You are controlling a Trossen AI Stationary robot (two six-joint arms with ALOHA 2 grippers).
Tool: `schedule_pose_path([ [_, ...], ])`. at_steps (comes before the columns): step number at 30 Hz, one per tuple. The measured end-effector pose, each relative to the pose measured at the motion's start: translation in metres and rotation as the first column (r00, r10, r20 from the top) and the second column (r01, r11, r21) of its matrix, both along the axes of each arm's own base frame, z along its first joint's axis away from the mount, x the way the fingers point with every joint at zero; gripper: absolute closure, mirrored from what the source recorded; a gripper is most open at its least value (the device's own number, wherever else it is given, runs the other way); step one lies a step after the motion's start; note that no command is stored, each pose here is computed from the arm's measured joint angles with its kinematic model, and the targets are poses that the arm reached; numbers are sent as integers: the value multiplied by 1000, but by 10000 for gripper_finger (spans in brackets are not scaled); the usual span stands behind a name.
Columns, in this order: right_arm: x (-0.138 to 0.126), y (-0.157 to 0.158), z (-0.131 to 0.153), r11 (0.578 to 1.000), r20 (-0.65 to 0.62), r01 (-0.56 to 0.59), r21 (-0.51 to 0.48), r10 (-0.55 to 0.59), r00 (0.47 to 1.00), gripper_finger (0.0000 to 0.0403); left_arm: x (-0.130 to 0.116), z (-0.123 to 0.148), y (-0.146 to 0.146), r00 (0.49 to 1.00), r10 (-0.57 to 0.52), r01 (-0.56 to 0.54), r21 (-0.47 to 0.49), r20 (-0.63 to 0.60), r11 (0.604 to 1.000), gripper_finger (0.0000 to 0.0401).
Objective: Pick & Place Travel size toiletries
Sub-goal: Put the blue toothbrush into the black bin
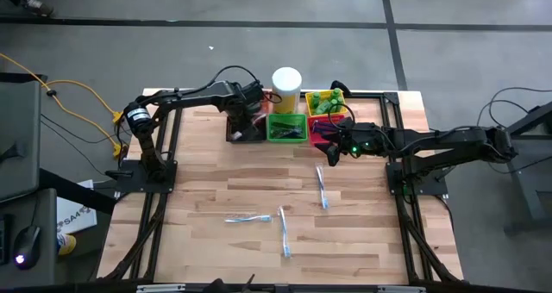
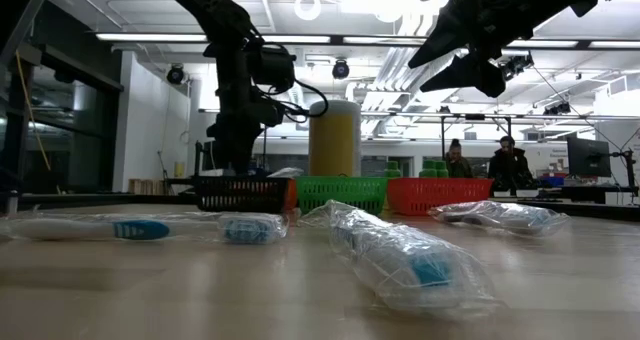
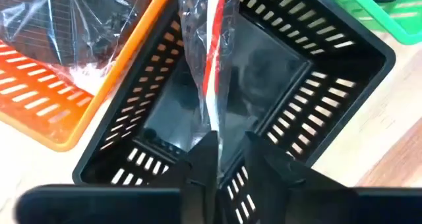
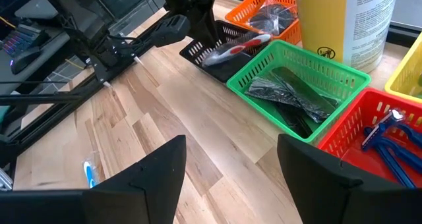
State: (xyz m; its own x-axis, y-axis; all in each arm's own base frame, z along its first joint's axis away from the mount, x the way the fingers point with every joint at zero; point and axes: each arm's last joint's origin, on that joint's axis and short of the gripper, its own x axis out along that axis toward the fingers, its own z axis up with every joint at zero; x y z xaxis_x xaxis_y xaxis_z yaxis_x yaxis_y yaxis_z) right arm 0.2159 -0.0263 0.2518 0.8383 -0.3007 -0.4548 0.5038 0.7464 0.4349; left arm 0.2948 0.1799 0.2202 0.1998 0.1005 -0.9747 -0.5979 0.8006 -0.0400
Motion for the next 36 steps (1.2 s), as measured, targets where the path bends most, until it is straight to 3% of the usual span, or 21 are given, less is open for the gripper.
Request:
schedule_pose_path([
  [4,0,0,0,1000,4,-8,17,8,1000,172,-4,6,-2,1000,25,-25,-7,-3,1000,291],
  [8,0,1,0,998,14,-31,57,30,999,172,-18,28,-14,998,62,-62,-16,0,998,274],
  [13,-1,4,-3,974,15,-17,226,14,1000,172,-35,69,-50,999,35,-36,58,29,998,273],
  [16,-3,8,-7,937,-8,-18,349,22,1000,172,-48,93,-74,996,32,-42,127,82,991,273],
  [19,-2,19,-7,922,1,-89,377,96,995,172,-63,115,-99,983,1,-36,187,185,982,272],
  [22,-1,30,-5,915,28,-70,397,65,998,172,-83,127,-122,959,-27,-35,214,282,976,272],
  [29,7,52,3,890,95,-103,443,68,993,173,-137,131,-158,898,-3,-112,237,440,965,272],
  [33,23,63,26,892,130,-159,423,114,985,189,-159,125,-170,858,-17,-108,213,513,971,272],
  [36,36,67,36,899,59,-158,409,147,987,209,-170,115,-174,845,-14,-107,195,535,975,272],
])
